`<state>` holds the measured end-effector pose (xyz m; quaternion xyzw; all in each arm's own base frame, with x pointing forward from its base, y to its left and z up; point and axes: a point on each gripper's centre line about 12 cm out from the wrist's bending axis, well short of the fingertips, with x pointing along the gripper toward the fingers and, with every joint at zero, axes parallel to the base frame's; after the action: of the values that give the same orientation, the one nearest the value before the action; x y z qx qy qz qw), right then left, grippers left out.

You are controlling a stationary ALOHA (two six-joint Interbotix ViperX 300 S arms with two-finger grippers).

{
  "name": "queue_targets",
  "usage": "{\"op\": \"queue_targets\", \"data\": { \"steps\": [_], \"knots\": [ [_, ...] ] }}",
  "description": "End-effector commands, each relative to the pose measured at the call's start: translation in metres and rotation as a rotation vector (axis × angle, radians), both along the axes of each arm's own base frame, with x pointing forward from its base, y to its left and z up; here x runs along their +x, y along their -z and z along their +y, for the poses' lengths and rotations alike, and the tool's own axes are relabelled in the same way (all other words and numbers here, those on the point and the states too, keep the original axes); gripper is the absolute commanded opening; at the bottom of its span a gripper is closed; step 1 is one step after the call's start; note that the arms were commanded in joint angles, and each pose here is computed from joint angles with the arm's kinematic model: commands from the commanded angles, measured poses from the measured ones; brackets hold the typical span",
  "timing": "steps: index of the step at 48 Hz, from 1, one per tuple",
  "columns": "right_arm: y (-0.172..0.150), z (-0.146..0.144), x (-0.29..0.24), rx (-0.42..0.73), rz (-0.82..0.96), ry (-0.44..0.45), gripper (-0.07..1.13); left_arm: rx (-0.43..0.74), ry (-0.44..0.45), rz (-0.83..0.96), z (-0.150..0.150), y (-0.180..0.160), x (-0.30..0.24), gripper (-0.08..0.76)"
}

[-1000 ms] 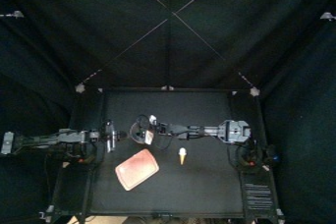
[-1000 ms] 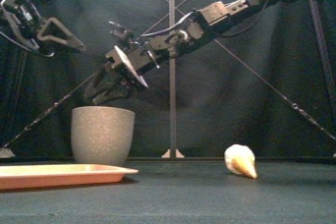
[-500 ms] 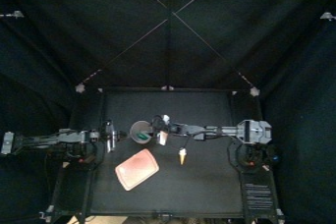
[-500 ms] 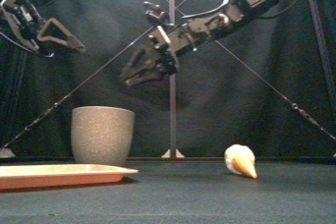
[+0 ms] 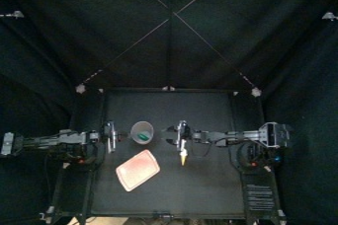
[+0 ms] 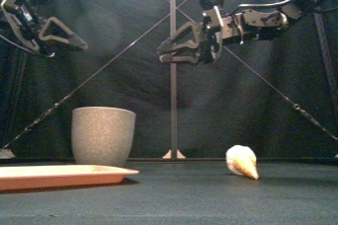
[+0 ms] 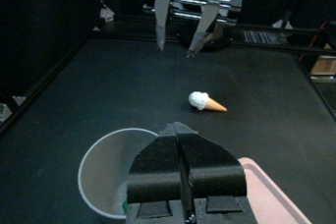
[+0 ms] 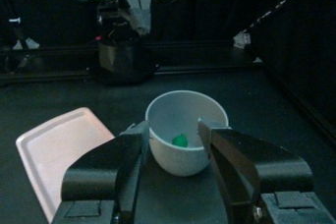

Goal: Pick the green pepper then place it in the grey bowl
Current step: Drop green pepper in the grey bowl and return to neutral

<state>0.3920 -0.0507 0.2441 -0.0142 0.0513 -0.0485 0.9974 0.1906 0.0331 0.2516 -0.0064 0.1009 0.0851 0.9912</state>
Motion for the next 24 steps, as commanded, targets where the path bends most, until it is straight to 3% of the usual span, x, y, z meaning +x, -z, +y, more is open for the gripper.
{"op": "queue_targets", "data": {
  "steps": [1, 24],
  "knots": [
    [-0.016, 0.005, -0.011, -0.001, -0.066, -0.008, 0.82, 0.013, -0.002, -0.049, 0.001, -0.006, 0.001, 0.063],
    [-0.003, 0.008, -0.025, 0.001, -0.031, -0.011, 0.82, 0.026, -0.005, -0.081, 0.002, -0.008, 0.001, 0.063]
  ]
}}
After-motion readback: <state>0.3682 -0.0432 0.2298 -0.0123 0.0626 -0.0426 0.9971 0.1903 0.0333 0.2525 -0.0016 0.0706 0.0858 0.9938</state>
